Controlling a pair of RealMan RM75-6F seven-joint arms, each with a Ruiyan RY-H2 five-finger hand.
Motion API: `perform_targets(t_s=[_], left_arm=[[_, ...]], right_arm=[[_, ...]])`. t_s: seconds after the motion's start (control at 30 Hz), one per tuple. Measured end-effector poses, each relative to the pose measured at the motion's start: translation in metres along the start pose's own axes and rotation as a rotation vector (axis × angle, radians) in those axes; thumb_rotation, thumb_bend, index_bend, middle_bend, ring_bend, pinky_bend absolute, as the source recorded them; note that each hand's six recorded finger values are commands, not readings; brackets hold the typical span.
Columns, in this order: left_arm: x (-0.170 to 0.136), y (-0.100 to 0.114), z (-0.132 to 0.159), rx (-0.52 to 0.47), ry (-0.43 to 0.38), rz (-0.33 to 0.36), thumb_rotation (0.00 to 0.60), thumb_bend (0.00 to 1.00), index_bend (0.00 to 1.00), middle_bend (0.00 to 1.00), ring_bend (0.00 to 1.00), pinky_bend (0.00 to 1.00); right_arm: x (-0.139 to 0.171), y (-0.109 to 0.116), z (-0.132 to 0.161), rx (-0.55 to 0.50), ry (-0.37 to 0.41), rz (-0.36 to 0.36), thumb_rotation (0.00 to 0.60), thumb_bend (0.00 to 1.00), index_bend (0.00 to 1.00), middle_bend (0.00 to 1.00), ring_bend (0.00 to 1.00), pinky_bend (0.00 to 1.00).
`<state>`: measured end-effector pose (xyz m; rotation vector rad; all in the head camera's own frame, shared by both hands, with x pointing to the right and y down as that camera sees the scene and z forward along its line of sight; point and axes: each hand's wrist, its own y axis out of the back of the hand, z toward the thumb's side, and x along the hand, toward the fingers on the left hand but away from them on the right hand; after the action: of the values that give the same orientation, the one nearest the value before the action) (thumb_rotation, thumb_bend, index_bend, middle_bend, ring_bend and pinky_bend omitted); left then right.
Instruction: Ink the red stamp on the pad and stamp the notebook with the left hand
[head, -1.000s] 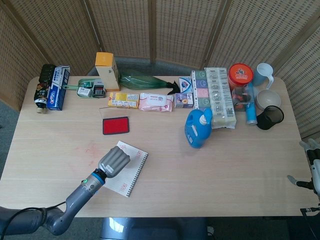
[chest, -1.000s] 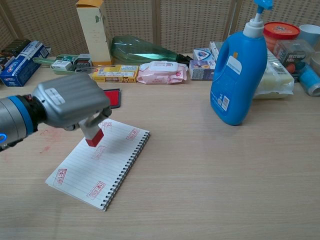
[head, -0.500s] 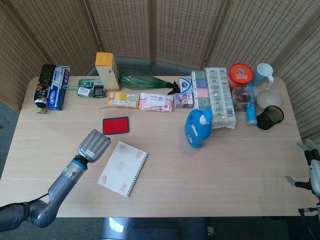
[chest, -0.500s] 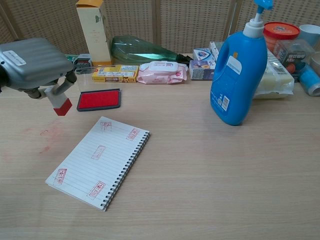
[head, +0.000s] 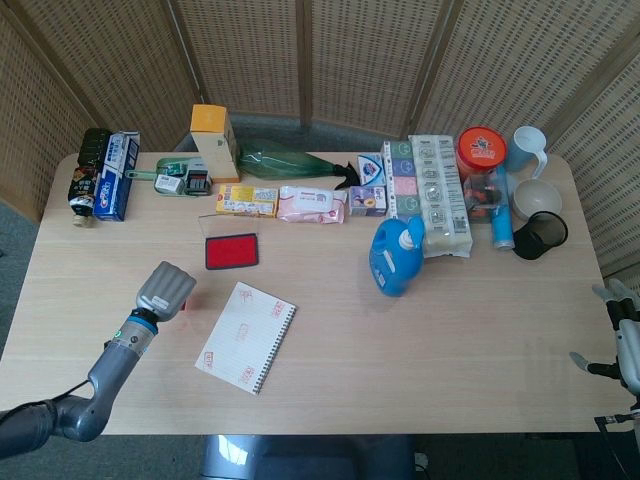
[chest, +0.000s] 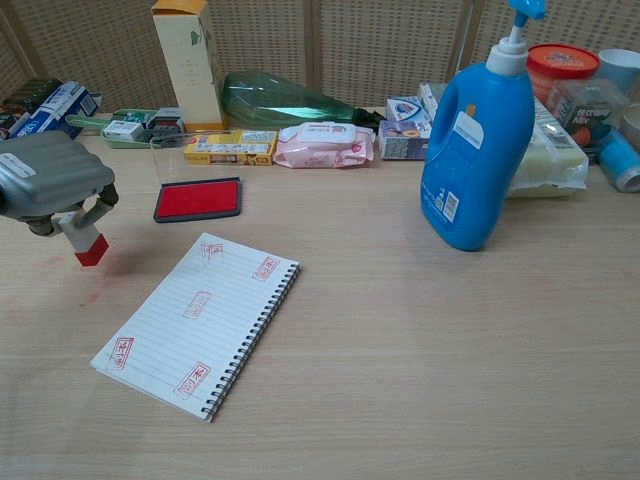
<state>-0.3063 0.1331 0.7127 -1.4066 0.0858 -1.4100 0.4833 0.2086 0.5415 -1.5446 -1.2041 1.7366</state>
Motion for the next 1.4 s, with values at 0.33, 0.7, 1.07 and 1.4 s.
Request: perform_targets(t_s=[0.33, 0.7, 1.07, 1.4], left_arm=[[0.001, -0.007, 0.005, 0.002, -0.002, -0.019, 0.6, 0.34, 0.65, 1.0, 1.0, 1.0], [0.001, -0.004, 0.01, 0.017, -0.001, -0.047, 0.6, 0.28, 0.56, 1.0, 1.0, 1.0], [0.0, 0.005, 0.012, 0.04, 0.008, -0.033, 0.6, 0.28, 0.55, 1.0, 1.0, 1.0], [-0.022, 0.035, -0.017, -0.07, 0.055, 0.043, 0.6, 0.27, 0.49, 1.0, 1.0, 1.0]], right_arm=[[0.0, 0.0, 0.0, -0.002, 0.002, 0.0, 0.6, 0.0, 0.1, 0.0, 0.0, 0.0], [0.001, 0.002, 0.0, -0.01, 0.006, 0.0, 0.6, 0.0, 0.1, 0.0, 0.0, 0.0], [0.001, 0.003, 0.0, -0.014, 0.008, 0.0, 0.6, 0.0, 0.1, 0.0, 0.0, 0.0], [0.003, 0.003, 0.003, -0.013, 0.018, 0.001, 0.6, 0.0, 0.1, 0.0, 0.0, 0.0]])
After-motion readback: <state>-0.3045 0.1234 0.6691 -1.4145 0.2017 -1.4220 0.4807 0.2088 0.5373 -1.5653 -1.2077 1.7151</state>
